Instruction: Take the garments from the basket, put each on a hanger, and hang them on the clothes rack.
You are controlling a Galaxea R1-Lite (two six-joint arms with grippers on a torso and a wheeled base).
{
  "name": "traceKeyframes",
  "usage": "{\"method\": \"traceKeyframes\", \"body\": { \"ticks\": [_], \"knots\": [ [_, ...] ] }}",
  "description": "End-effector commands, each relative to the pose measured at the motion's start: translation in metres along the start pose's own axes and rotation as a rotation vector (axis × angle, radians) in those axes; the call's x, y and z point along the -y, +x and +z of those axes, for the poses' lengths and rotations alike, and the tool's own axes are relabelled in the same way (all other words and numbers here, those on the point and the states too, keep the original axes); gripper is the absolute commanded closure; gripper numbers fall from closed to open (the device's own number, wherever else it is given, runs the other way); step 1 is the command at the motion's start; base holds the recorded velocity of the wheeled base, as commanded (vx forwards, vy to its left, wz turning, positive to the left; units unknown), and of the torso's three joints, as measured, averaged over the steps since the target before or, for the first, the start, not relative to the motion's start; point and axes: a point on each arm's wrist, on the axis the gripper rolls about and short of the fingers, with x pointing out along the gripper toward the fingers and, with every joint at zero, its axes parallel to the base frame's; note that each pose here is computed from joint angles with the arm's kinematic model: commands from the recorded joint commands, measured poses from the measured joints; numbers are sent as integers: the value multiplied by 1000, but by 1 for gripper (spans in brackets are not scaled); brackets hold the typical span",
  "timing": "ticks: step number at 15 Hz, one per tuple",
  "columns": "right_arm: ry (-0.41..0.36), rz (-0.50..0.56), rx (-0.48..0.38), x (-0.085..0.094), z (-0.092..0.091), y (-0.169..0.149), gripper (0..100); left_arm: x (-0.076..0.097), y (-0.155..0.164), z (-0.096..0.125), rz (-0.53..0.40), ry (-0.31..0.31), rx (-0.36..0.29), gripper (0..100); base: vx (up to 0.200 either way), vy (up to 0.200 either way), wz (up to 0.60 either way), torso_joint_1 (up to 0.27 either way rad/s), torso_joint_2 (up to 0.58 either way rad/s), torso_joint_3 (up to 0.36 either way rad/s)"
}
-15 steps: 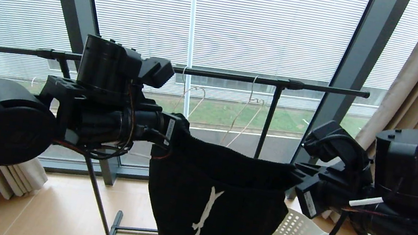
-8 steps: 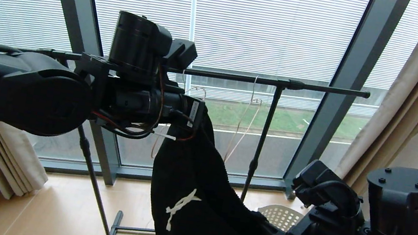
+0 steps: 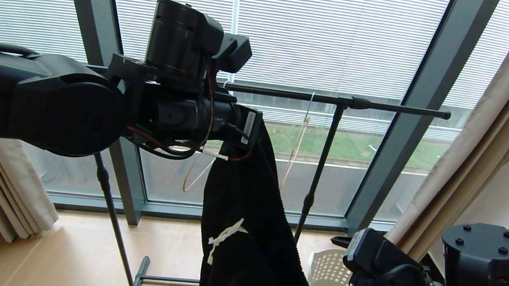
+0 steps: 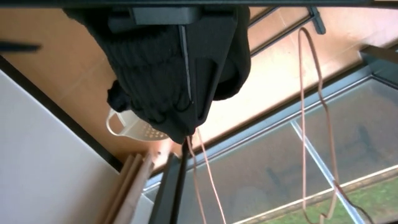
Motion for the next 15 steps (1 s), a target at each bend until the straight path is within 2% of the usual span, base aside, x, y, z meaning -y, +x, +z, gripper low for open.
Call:
{"method": "traceKeyframes", "body": {
  "ticks": [1,4,9,15],
  "knots": [
    [-1,42,72,-2,-7,-11,0,0,1,2,23,1,8,100,0,0,0,0,0,0],
    [46,40,138,4,3,-8,0,0,3,-1,35,3,-2,100,0,0,0,0,0,0],
    [113,5,143,16,25,25,0,11,2,-1,7,13,-1,100,0,0,0,0,0,0],
    [134,-17,124,19,31,44,0,11,-1,-5,8,14,-10,100,0,0,0,0,0,0]
  ]
}}
